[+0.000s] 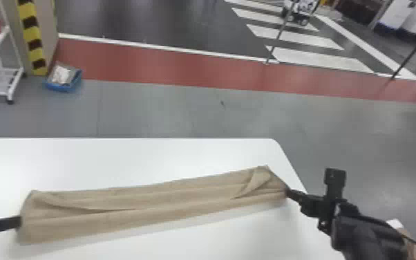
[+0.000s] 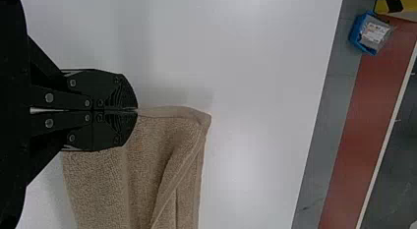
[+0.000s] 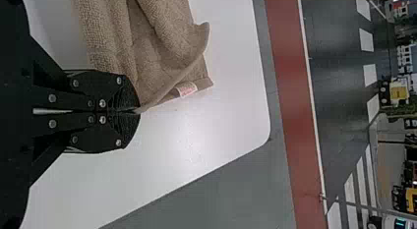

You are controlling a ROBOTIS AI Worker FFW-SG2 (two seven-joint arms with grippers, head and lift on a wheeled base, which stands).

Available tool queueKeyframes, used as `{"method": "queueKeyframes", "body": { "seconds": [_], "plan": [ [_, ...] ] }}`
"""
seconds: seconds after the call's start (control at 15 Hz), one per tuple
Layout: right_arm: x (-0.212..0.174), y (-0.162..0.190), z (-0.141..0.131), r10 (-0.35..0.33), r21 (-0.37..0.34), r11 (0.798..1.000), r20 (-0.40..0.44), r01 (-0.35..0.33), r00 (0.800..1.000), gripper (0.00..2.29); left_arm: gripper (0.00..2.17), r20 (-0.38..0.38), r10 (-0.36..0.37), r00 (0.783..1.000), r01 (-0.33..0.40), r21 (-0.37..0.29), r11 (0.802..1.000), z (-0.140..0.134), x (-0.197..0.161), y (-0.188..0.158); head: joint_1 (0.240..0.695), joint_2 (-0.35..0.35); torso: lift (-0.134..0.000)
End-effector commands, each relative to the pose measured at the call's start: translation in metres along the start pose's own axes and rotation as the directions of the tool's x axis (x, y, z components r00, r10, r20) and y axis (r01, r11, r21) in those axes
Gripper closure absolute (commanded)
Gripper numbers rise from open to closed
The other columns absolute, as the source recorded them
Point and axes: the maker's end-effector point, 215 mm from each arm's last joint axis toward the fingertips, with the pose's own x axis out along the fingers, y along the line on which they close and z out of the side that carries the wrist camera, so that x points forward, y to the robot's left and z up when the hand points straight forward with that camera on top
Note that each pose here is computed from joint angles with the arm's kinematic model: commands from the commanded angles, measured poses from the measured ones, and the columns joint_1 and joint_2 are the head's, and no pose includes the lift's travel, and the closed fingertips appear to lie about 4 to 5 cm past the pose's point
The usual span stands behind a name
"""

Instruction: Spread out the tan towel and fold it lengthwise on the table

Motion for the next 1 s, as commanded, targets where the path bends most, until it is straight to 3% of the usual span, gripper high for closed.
{"method": "queueKeyframes", "body": {
  "seconds": [0.0, 0.33, 0.6, 0.93],
  "plan": [
    [0.005, 0.013, -0.004, 0.008, -0.029, 1.000, -0.014, -0.008, 1.000, 1.40, 1.56, 0.014, -0.004, 1.000, 0.004, 0.002, 1.000, 0.001, 0.002, -0.003, 0.695, -0.344, 0.000],
    [0.002, 0.018, -0.009, 0.019, -0.021, 1.000, -0.024, -0.019, 1.000, 1.42, 1.56, -0.009, 0.002, 1.000, -0.002, -0.001, 1.000, -0.010, -0.003, 0.002, 0.695, -0.319, 0.000],
    [-0.014, 0.020, -0.036, 0.022, 0.044, 0.999, -0.084, -0.018, 0.996, 1.41, 1.56, -0.026, 0.010, 1.000, -0.011, -0.014, 1.000, -0.017, -0.015, 0.012, 0.695, -0.313, 0.000],
    [-0.025, 0.026, -0.065, 0.037, 0.081, 0.996, -0.120, -0.027, 0.992, 1.41, 1.56, 0.006, 0.050, 0.999, -0.050, -0.015, 0.999, -0.002, -0.022, 0.037, 0.695, -0.294, 0.000]
  ]
}}
